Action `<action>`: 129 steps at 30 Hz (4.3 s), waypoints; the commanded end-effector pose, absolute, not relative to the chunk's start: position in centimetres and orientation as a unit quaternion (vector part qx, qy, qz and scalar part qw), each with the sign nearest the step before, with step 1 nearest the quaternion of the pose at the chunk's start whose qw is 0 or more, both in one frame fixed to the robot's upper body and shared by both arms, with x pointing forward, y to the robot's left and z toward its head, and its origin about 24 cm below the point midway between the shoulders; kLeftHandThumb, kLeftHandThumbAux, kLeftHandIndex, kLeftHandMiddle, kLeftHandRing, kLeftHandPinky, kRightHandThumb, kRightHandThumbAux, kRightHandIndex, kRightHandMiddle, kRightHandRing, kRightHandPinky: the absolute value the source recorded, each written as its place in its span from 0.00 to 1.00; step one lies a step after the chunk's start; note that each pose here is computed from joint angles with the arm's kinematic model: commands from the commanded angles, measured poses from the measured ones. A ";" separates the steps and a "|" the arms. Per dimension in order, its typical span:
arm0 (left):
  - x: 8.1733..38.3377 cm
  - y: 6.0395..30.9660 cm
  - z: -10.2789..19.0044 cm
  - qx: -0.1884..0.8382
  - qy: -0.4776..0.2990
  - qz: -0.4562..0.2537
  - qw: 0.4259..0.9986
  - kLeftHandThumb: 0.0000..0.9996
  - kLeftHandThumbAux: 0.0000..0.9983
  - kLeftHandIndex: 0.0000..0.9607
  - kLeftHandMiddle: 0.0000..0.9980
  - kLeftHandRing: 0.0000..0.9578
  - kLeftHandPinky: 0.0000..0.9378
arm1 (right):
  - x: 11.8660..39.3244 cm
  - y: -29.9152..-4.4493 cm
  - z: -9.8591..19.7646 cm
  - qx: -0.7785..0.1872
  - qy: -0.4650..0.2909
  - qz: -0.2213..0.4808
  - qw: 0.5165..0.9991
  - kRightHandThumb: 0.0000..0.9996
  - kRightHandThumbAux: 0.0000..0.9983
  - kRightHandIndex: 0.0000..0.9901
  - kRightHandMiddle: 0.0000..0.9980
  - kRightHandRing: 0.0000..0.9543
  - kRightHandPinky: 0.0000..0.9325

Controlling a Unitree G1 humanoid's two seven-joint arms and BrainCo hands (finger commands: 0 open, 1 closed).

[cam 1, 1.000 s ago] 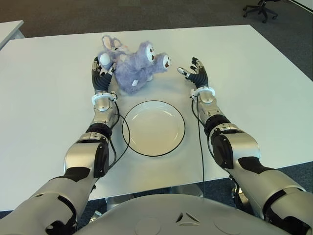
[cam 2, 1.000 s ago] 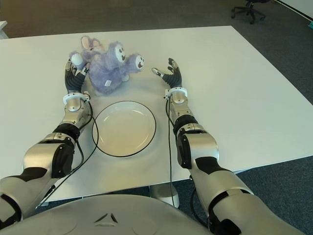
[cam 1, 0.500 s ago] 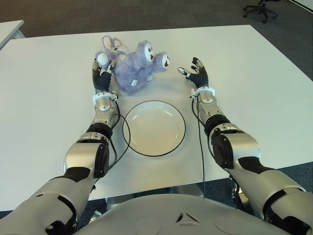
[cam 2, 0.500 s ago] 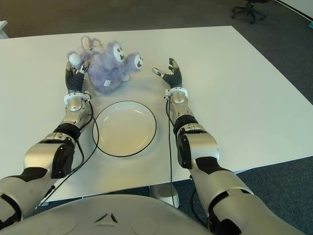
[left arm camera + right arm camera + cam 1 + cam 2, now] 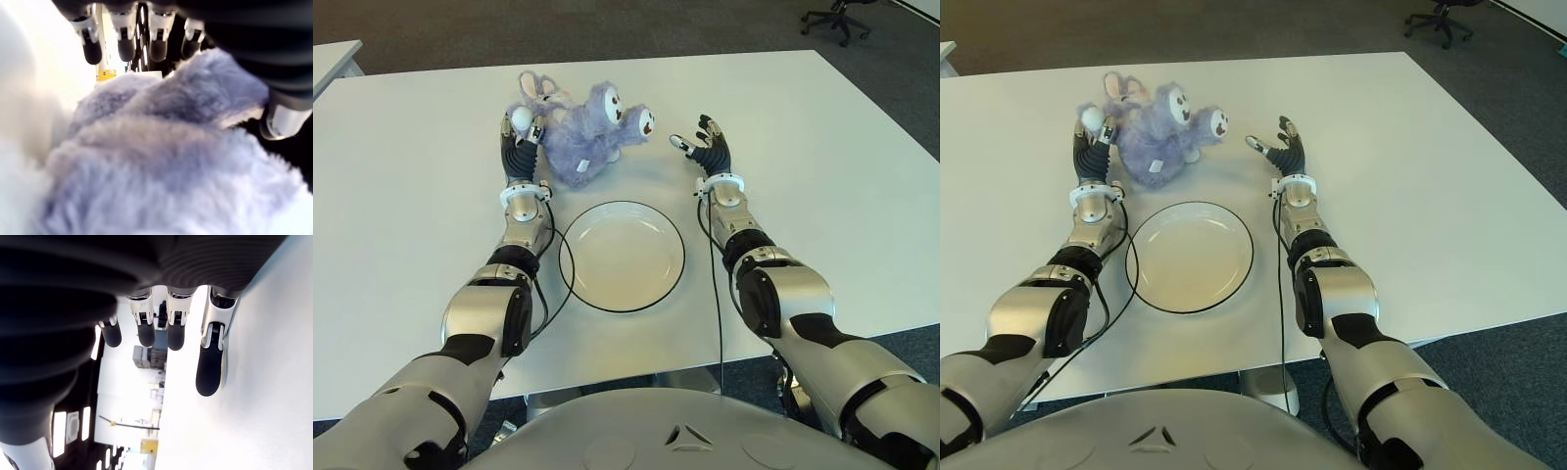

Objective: Put the doll into the plate.

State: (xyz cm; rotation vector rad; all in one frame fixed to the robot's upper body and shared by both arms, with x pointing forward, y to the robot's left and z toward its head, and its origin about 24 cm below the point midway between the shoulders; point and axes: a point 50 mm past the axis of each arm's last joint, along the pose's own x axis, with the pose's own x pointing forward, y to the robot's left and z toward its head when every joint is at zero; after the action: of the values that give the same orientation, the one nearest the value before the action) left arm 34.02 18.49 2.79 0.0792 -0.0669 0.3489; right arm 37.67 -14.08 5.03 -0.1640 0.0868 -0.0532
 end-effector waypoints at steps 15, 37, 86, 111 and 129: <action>28.4 18.6 -4.6 0.089 0.099 0.137 0.982 0.29 0.39 0.00 0.04 0.05 0.09 | 34.0 -14.8 -1.7 -0.080 0.206 -0.034 0.975 0.05 0.71 0.08 0.07 0.07 0.08; 29.6 18.7 -3.4 0.105 0.079 0.114 0.985 0.27 0.43 0.00 0.06 0.08 0.13 | 34.0 -14.8 -1.7 -0.080 0.205 -0.035 0.975 0.05 0.71 0.08 0.07 0.07 0.07; 32.1 18.3 -1.3 0.088 0.067 0.140 0.984 0.53 0.42 0.06 0.15 0.19 0.26 | 34.1 -14.9 -1.6 -0.083 0.205 -0.036 0.975 0.05 0.72 0.08 0.07 0.06 0.08; 32.3 18.5 -0.5 0.133 0.056 0.259 0.955 0.84 0.66 0.42 0.51 0.55 0.59 | 34.1 -15.1 -1.6 -0.080 0.206 -0.040 0.974 0.06 0.71 0.08 0.07 0.06 0.07; 32.4 18.4 -0.2 0.149 0.049 0.297 0.942 0.85 0.65 0.44 0.57 0.65 0.69 | 34.0 -15.2 -1.6 -0.075 0.206 -0.042 0.975 0.07 0.72 0.07 0.05 0.04 0.06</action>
State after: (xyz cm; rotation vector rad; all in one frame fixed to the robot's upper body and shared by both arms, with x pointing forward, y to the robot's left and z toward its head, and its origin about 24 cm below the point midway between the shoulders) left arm 34.29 18.48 2.85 0.2646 -0.0174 0.5984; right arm 37.57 -14.57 4.63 -0.1628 0.1197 -0.0730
